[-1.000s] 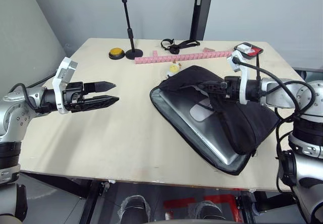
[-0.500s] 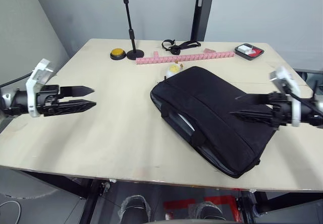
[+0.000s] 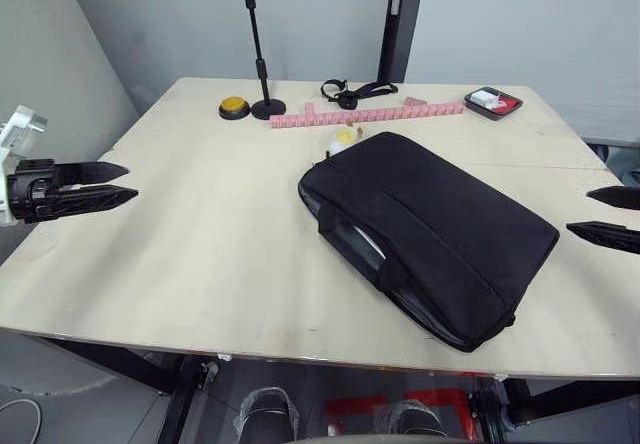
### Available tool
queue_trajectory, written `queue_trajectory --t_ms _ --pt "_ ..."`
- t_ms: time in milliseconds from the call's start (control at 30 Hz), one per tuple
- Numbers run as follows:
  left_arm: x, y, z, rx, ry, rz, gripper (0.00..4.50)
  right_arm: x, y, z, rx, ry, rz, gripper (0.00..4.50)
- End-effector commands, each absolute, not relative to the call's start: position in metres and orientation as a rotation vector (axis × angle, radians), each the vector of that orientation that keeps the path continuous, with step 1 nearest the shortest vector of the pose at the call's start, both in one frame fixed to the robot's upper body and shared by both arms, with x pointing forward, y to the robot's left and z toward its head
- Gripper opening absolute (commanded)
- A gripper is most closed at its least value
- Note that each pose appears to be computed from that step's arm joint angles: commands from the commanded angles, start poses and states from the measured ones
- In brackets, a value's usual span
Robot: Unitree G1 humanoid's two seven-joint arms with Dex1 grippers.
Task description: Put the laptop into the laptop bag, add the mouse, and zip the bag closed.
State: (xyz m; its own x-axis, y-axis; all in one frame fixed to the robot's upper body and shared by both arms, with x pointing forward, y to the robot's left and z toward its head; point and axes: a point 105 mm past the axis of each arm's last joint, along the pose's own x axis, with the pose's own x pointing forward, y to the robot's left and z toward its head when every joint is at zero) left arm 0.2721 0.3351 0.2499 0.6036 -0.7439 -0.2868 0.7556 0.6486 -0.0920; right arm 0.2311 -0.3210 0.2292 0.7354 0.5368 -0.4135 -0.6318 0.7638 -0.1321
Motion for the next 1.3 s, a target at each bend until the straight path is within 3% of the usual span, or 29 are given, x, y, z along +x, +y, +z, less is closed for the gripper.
queue_trajectory --t_ms 33,233,467,567,700,833,1100,1300 --pt "0.272 0.335 0.261 0.060 0.279 -0.894 4.50 0.228 -0.322 0.240 -0.320 0.303 0.627 4.46" --pt "0.282 0.325 0.260 0.014 0.266 -0.939 4.50 0.230 -0.316 0.238 -0.314 0.268 0.631 4.46" --pt "0.344 0.278 0.226 -0.283 0.332 -0.942 4.50 0.229 -0.259 0.250 -0.308 0.130 0.809 4.46" --pt "0.361 0.264 0.213 -0.349 0.362 -0.924 4.50 0.226 -0.241 0.259 -0.315 0.081 0.856 4.46" --pt "0.398 0.212 0.181 -0.418 0.424 -0.901 4.50 0.216 -0.194 0.278 -0.297 -0.059 0.990 4.46" --pt "0.421 0.178 0.171 -0.456 0.392 -0.841 4.50 0.216 -0.183 0.279 -0.278 -0.071 0.984 4.46" --pt "0.444 0.127 0.154 -0.590 0.384 -0.717 4.50 0.216 -0.181 0.286 -0.262 -0.093 0.925 4.46" --pt "0.446 0.096 0.150 -0.665 0.394 -0.715 4.50 0.213 -0.182 0.287 -0.271 -0.085 0.877 4.46"
